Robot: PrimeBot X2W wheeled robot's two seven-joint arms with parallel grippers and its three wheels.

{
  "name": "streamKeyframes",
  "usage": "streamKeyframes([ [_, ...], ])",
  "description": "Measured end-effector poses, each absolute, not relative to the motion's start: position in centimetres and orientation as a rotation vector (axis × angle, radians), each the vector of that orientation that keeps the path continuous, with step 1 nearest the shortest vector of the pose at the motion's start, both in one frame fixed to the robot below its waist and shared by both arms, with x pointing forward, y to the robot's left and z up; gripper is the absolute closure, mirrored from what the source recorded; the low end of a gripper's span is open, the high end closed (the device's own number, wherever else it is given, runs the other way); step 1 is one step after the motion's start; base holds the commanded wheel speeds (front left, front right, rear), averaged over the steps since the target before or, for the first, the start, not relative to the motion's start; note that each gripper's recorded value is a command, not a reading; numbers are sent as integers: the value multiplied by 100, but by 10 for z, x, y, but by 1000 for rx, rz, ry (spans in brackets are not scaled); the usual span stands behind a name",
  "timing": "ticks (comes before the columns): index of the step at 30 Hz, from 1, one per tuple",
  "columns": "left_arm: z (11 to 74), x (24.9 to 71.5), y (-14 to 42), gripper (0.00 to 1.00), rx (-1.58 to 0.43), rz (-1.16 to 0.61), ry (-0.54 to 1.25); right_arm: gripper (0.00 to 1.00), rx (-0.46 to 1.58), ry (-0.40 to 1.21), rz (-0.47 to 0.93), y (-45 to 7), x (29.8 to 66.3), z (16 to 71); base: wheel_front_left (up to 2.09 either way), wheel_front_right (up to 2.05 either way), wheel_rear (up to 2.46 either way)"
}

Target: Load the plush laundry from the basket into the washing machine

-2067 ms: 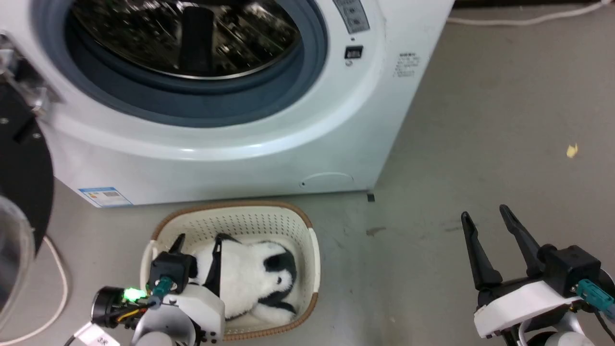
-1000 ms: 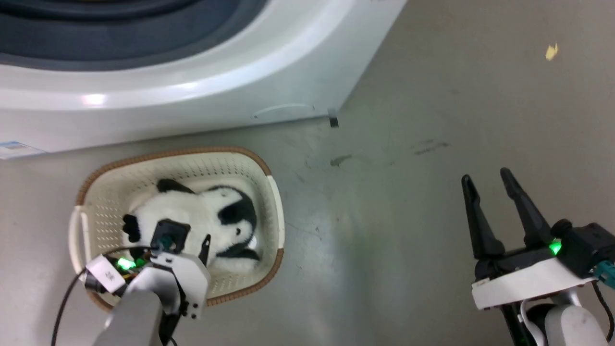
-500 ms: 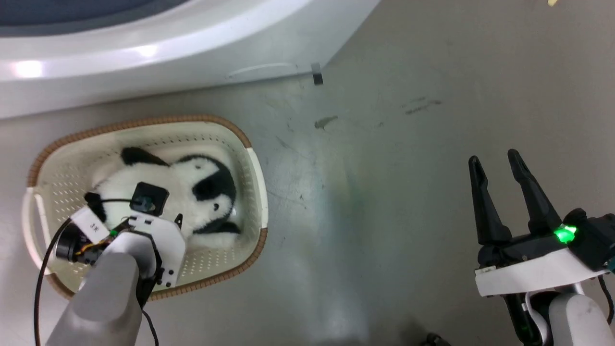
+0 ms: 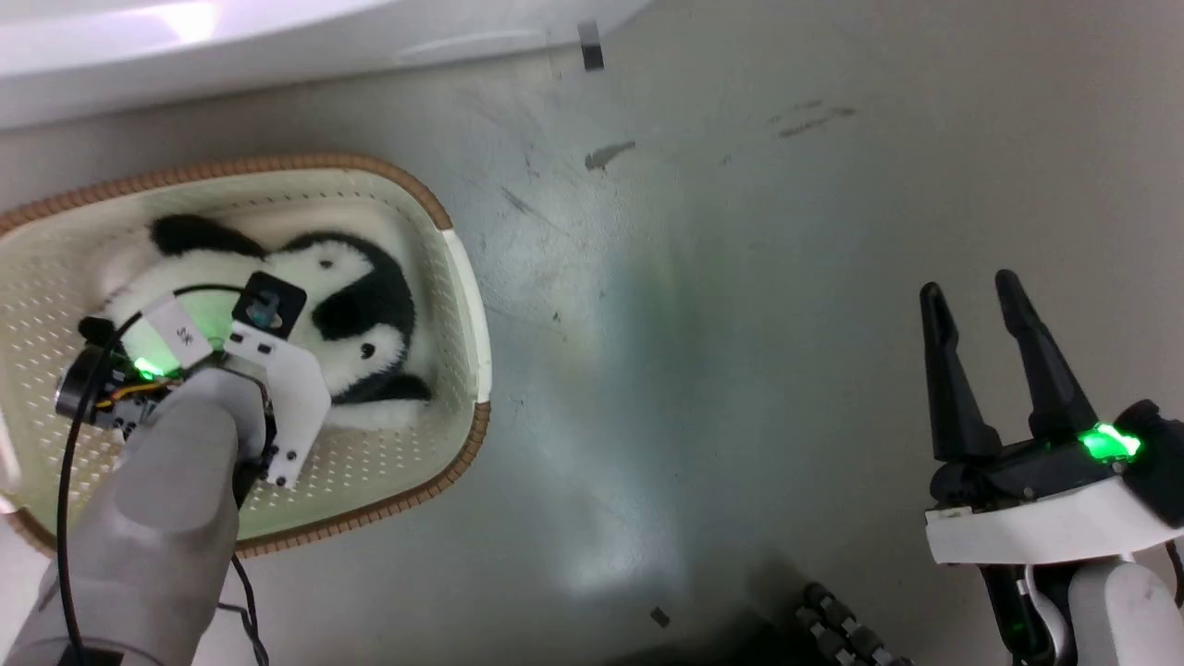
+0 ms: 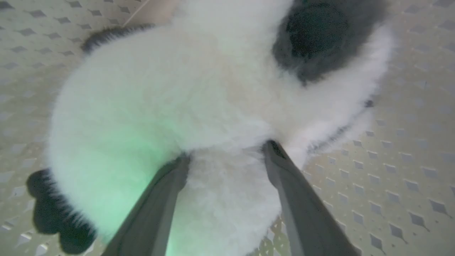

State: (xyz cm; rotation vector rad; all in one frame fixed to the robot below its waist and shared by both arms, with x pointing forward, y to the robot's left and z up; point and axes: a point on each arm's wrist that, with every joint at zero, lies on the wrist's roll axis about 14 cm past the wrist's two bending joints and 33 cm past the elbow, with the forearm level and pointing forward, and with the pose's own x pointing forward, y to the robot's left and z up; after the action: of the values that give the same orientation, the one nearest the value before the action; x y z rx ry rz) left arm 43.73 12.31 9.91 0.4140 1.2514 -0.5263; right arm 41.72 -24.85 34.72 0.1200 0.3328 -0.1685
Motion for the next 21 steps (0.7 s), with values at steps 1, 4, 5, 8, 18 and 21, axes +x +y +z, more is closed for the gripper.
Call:
streamKeyframes([
  [1, 91, 436, 123, 0, 424, -526, 1273, 0, 122, 338, -176, -250, 417, 343, 0, 0, 0],
  [4, 79, 432, 123, 0, 425, -527, 1311, 0, 123, 353, -188, -253, 415, 336, 0, 0, 0],
  [5, 79, 432, 123, 0, 425, -527, 1311, 0, 123, 353, -188, -253, 415, 336, 0, 0, 0],
  [8, 64, 430, 123, 71, 394, -502, 1352, 0, 120, 372, -201, -257, 413, 326, 0, 0, 0],
  [18, 43, 434, 120, 100, 322, -447, 1361, 0, 104, 361, -228, -269, 417, 323, 0, 0, 0],
  [21, 45, 438, 118, 100, 313, -443, 1341, 0, 92, 334, -239, -275, 421, 332, 0, 0, 0],
])
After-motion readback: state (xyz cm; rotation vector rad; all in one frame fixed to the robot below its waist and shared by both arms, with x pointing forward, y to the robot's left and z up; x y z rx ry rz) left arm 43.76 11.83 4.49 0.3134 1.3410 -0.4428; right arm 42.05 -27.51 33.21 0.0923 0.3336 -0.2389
